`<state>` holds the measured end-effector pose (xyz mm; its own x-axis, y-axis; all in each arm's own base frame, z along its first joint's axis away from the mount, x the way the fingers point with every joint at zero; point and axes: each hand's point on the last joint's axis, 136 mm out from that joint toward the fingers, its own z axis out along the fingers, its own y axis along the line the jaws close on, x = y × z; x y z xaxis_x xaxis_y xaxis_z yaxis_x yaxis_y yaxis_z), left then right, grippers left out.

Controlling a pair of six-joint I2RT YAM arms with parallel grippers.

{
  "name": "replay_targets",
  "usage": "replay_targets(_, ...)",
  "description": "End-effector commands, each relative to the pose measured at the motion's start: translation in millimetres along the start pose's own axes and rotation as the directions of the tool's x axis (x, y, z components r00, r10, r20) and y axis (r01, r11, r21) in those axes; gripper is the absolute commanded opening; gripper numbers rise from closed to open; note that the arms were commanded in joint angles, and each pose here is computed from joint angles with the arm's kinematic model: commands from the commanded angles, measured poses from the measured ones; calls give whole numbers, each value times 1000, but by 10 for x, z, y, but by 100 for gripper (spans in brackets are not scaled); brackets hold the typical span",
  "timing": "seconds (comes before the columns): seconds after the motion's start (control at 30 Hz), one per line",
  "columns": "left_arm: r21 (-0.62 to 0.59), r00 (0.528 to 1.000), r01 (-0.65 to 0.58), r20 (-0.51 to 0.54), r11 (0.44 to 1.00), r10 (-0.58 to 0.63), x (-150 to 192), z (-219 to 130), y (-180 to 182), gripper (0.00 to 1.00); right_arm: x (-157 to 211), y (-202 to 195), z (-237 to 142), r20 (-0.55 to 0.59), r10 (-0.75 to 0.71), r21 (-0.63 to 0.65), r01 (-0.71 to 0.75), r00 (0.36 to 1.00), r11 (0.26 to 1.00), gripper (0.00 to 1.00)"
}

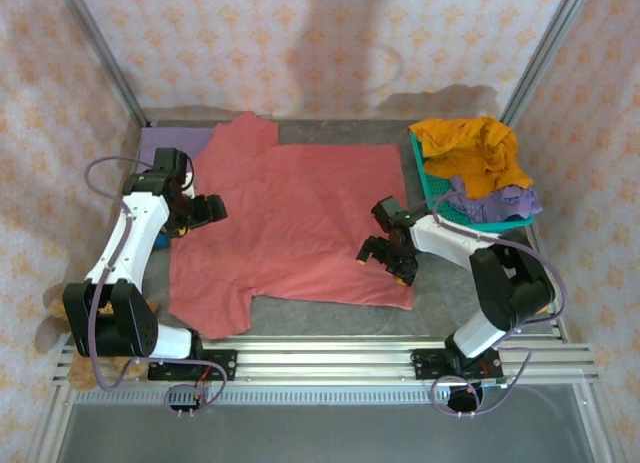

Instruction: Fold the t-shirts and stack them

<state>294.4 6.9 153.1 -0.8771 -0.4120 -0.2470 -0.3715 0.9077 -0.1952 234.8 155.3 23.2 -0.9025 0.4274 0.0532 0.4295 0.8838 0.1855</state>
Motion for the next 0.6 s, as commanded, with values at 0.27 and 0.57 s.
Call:
replay_targets(0.27,-48,999,32,-38,998,-34,277,-68,144,87,-149,-383,-238,56,-59,134,51,997,990,99)
replay_targets(0.57,-55,989,84,-120,995,-90,474,-41,289,83,125,-663,-631,99,20,113,-31,995,993,92)
